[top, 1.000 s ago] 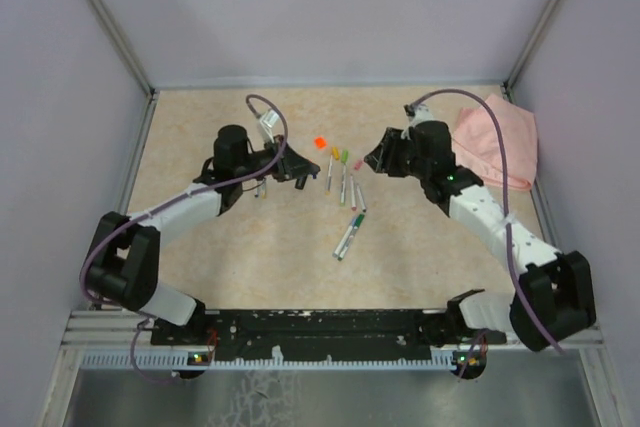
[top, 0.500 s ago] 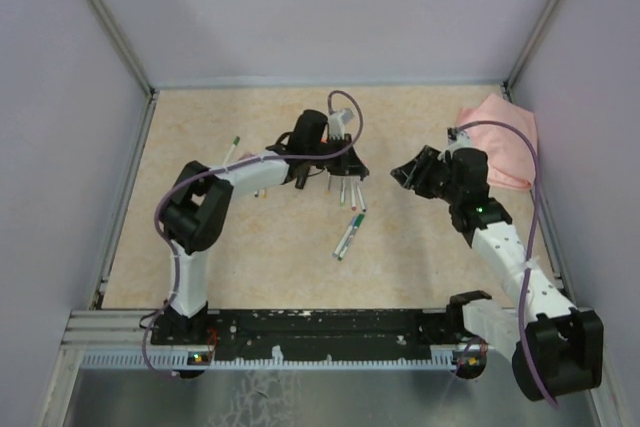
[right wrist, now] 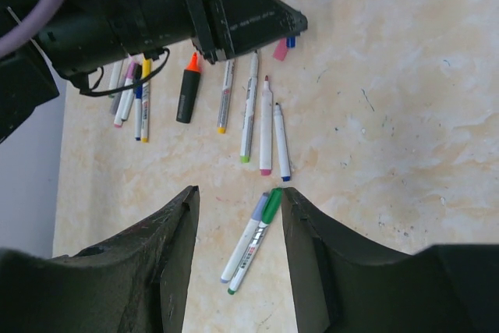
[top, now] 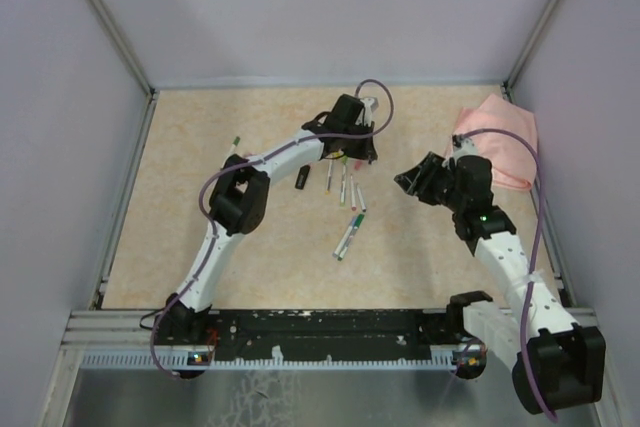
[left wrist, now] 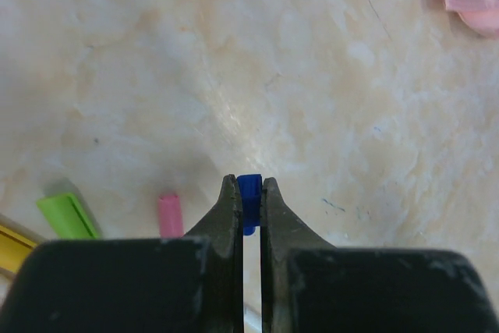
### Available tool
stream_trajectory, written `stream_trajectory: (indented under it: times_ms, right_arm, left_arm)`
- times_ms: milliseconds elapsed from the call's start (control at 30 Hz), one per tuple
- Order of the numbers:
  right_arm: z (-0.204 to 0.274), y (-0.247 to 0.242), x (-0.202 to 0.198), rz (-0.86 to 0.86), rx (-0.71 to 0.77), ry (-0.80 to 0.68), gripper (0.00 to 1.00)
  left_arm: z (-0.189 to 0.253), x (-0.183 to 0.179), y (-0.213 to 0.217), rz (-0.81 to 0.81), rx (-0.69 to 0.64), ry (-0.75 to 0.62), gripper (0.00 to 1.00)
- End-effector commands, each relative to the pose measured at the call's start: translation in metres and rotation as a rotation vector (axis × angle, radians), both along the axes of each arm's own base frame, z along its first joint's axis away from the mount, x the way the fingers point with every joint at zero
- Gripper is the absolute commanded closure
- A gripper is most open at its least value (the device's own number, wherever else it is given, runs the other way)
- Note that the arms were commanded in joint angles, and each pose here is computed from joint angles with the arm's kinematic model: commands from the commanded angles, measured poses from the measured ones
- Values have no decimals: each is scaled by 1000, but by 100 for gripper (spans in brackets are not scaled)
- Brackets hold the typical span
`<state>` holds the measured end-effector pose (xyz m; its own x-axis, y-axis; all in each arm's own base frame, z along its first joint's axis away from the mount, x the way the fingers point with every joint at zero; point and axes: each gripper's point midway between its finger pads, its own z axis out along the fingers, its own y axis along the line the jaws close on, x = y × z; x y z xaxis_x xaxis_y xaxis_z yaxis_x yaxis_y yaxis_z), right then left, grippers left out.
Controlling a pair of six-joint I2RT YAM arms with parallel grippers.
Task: Open the pen caps
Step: Place the pen at the center of the board, then place the pen cap at the center of the board.
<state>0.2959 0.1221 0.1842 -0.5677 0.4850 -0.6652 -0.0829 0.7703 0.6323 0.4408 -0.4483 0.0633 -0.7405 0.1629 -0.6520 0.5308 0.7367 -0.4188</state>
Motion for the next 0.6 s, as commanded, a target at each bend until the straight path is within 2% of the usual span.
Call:
stream_trajectory:
  times_ms: [0, 267, 567]
  right_arm:
    - [13, -4, 3, -18, 11, -46, 53]
    - [11, -4, 3, -21, 10, -41, 53]
    - [10, -2, 2, -15, 20, -38, 53]
  left_arm:
    - [0, 19, 4, 28, 79, -70, 100]
    - [-8, 21, 1, 28, 74, -72, 97]
    - [-11, 22, 3, 30, 84, -74, 83]
